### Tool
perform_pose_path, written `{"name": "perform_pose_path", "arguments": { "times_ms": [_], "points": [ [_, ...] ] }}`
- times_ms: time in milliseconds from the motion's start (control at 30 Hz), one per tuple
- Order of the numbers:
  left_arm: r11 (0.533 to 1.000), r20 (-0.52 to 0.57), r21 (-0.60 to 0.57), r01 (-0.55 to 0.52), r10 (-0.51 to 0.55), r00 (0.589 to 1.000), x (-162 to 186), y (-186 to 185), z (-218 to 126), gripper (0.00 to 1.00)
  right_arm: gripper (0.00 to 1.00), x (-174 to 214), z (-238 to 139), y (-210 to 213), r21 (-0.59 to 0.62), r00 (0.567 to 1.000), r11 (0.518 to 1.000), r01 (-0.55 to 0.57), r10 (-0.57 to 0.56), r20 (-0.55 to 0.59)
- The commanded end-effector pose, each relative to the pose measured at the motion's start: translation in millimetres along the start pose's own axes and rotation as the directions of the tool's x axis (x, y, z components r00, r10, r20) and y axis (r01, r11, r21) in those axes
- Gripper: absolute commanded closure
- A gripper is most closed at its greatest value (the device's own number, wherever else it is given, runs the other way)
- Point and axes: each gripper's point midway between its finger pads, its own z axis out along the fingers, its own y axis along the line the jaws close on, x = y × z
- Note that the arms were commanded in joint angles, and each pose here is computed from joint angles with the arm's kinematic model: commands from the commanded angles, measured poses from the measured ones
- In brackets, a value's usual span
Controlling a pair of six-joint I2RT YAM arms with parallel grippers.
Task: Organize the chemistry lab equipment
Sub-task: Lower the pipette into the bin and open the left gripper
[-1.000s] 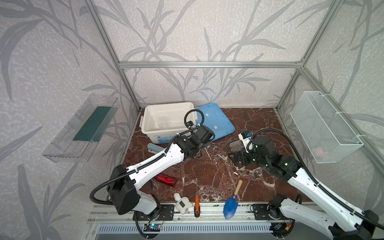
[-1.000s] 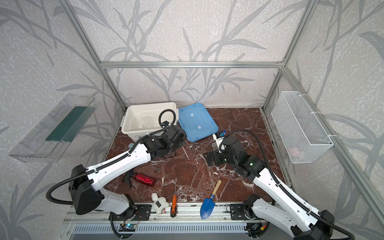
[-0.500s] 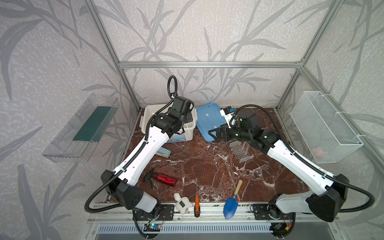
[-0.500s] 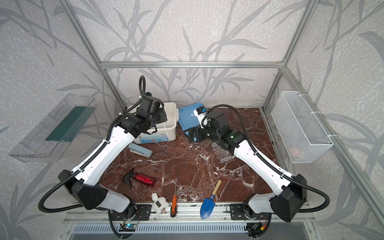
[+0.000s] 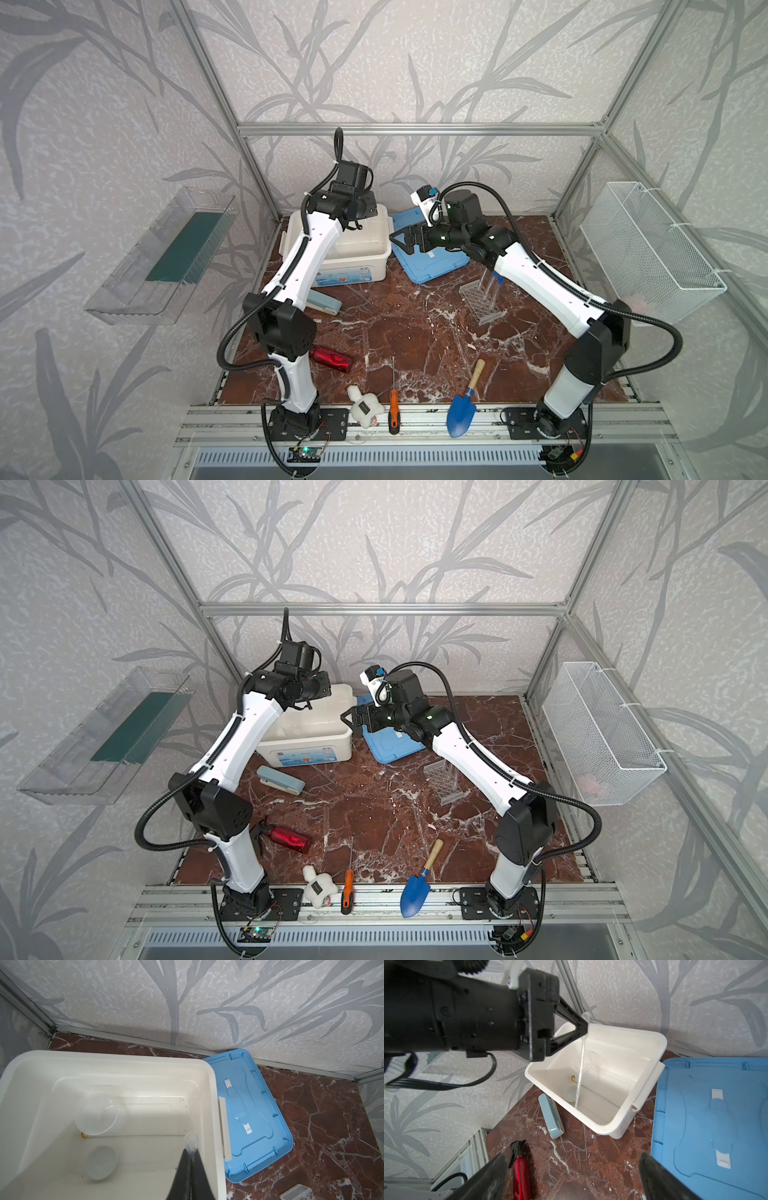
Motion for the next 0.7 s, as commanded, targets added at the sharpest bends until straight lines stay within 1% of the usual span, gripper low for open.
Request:
{"name": "perform_pose_path", "arguments": {
  "times_ms": [0,100,167,233,333,467,567,667],
  "points": [
    [0.999,-0.089,0.034,-0.018,0.021,0.996,10.1,4.8,23.6,0.97,0.04,-2.4,16.1,-2.1,-0.027,0.999,0.999,-0.022,0.022,-0.024],
    [0.998,-0.116,0.061,-0.009,0.016,0.993,15.0,6.6,47.0,0.97,0.06,-4.4,38.3,-8.1,-0.038,0.999,0.999,-0.035,0.033,-0.040],
    [0.995,-0.144,0.099,0.015,-0.001,0.990,19.7,6.2,62.1,0.97,0.07,-6.8,53.6,-5.4,-0.080,0.998,0.996,-0.042,0.039,-0.040],
    [0.991,-0.165,0.123,0.053,-0.032,0.986,22.4,9.2,76.8,0.97,0.10,-7.6,67.5,-7.8,-0.093,0.997,0.994,-0.058,0.053,-0.052],
    [0.987,-0.204,0.135,0.089,-0.060,0.977,32.9,14.9,96.2,0.97,0.11,-8.9,80.3,-15.2,-0.066,0.996,0.996,-0.054,0.050,-0.068],
    [0.985,-0.244,0.143,0.096,-0.059,0.968,49.7,16.0,116.9,0.97,0.11,-5.8,91.0,-25.6,-0.010,0.996,1.000,-0.020,0.019,-0.087],
    [0.984,-0.274,0.148,0.098,-0.055,0.960,63.3,16.2,131.3,0.97,0.11,-1.0,96.5,-29.1,0.001,0.995,1.000,-0.016,0.016,-0.100],
    [0.982,-0.283,0.154,0.110,-0.063,0.957,72.9,16.4,144.2,0.97,0.11,2.0,101.1,-28.9,0.005,0.995,1.000,-0.008,0.008,-0.104]
  ]
}}
